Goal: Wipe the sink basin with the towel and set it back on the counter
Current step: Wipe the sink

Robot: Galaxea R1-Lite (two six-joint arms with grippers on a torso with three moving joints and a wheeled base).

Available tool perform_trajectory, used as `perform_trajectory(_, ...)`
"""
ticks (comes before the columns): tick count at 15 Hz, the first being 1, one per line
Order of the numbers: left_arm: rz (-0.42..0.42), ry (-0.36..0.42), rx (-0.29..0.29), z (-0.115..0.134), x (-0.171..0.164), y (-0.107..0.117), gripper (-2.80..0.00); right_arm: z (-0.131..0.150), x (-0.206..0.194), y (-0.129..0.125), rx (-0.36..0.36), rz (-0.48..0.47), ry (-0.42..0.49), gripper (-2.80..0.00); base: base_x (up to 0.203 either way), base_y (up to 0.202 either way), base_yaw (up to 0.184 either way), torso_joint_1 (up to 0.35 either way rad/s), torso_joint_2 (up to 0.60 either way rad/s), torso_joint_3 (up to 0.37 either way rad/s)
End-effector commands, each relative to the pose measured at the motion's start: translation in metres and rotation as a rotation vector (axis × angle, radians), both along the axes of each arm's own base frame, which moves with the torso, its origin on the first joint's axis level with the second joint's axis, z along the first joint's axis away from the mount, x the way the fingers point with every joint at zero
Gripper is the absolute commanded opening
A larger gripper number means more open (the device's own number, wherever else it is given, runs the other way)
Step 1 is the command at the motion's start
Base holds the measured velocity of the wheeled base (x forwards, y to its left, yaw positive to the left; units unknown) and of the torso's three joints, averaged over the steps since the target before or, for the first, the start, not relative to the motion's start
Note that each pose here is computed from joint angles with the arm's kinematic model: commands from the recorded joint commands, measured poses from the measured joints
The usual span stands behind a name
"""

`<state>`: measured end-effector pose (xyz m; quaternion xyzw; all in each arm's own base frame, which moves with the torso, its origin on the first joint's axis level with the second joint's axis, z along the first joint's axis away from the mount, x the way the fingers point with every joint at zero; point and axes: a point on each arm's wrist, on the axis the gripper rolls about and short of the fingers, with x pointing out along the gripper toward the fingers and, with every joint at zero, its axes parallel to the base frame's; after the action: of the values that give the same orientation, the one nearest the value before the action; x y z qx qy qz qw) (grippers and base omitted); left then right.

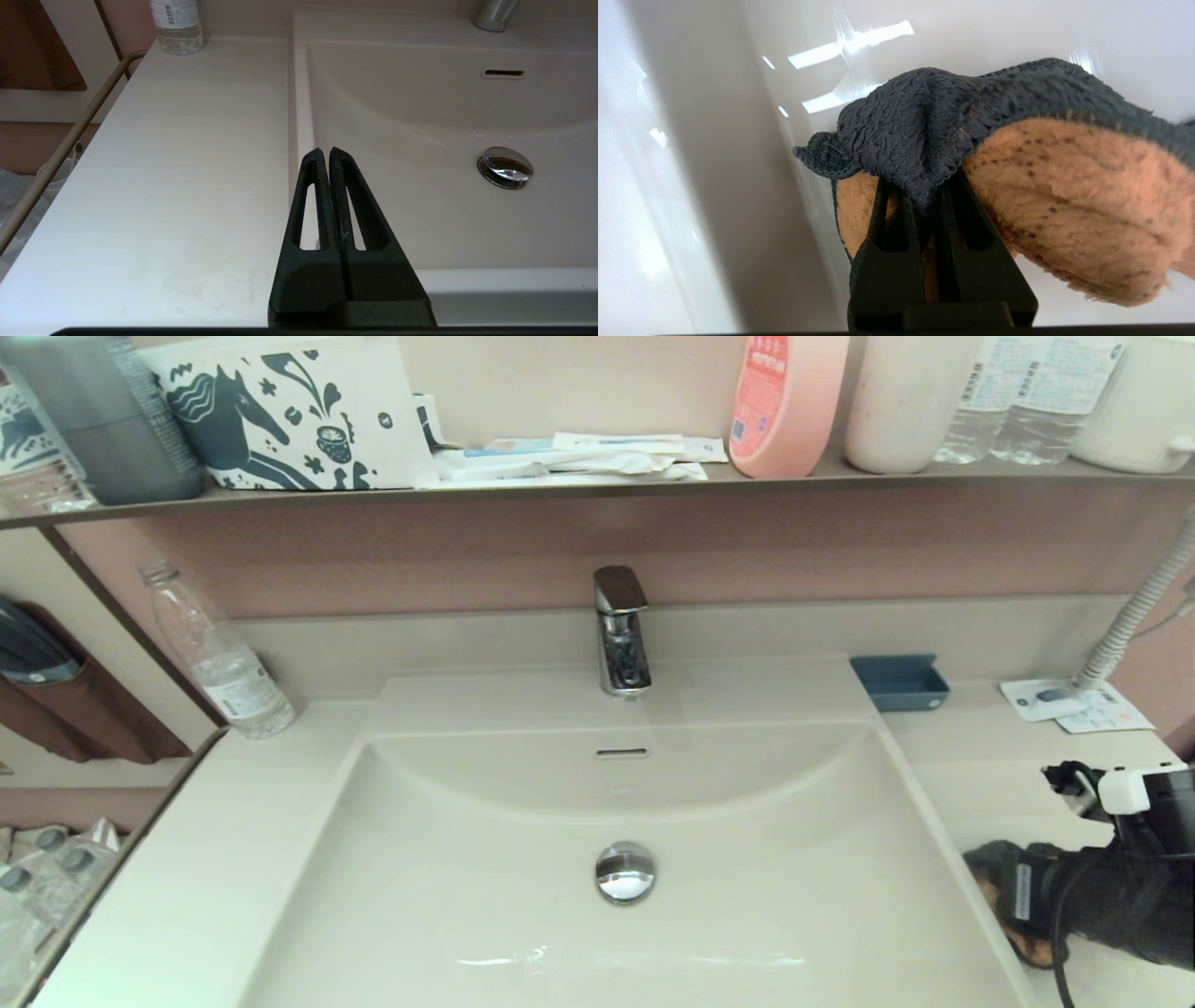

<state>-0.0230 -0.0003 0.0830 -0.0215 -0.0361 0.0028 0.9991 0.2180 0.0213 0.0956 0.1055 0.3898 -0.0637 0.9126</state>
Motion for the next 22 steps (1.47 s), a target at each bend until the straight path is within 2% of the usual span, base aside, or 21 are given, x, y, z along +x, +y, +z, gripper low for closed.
perform_trajectory(1, 0.0, 0.0, -0.001, 0.0, 0.0, 0.0, -2.8, -0.021, 0.016, -0.006, 0.003, -0.001, 0.061, -2.8, 0.0, 0.0, 0.0, 0.0, 0.0, 0.0)
perform_trajectory(7, 0.0, 0.0, -0.001, 0.0, 0.0, 0.0, -2.8, -0.017, 0.071, -0.021, 0.004, -0.027, -0.049, -2.8, 0.0, 0.0, 0.0, 0.0, 0.0, 0.0)
perform_trajectory(11, 0.0, 0.0, 0.001, 0.0, 0.0, 0.0, -2.8, -0.001, 0.101, -0.022, -0.002, -0.04, -0.143, -2.8, 0.0, 0.0, 0.0, 0.0, 0.0, 0.0)
perform_trajectory(14, 0.0, 0.0, -0.001, 0.0, 0.0, 0.0, -2.8, -0.004, 0.126, -0.019, -0.038, -0.069, -0.164, -2.8, 0.0, 0.0, 0.0, 0.0, 0.0, 0.0)
perform_trajectory(15, 0.0, -0.001, 0.0, 0.0, 0.0, 0.0, -2.8, -0.004, 0.13, -0.011, -0.054, -0.065, -0.17, -2.8, 0.0, 0.0, 0.0, 0.0, 0.0, 0.0)
perform_trajectory(17, 0.0, -0.001, -0.001, 0.0, 0.0, 0.0, -2.8, -0.002, 0.13, 0.009, -0.122, -0.088, -0.181, -2.8, 0.0, 0.0, 0.0, 0.0, 0.0, 0.0)
perform_trajectory(19, 0.0, 0.0, -0.001, 0.0, 0.0, 0.0, -2.8, 0.013, 0.12, 0.018, -0.135, -0.082, -0.201, -2.8, 0.0, 0.0, 0.0, 0.0, 0.0, 0.0)
perform_trajectory(22, 0.0, -0.001, -0.001, 0.0, 0.0, 0.0, -2.8, 0.041, 0.088, 0.013, -0.152, -0.076, -0.115, -2.8, 0.0, 0.0, 0.0, 0.0, 0.0, 0.0)
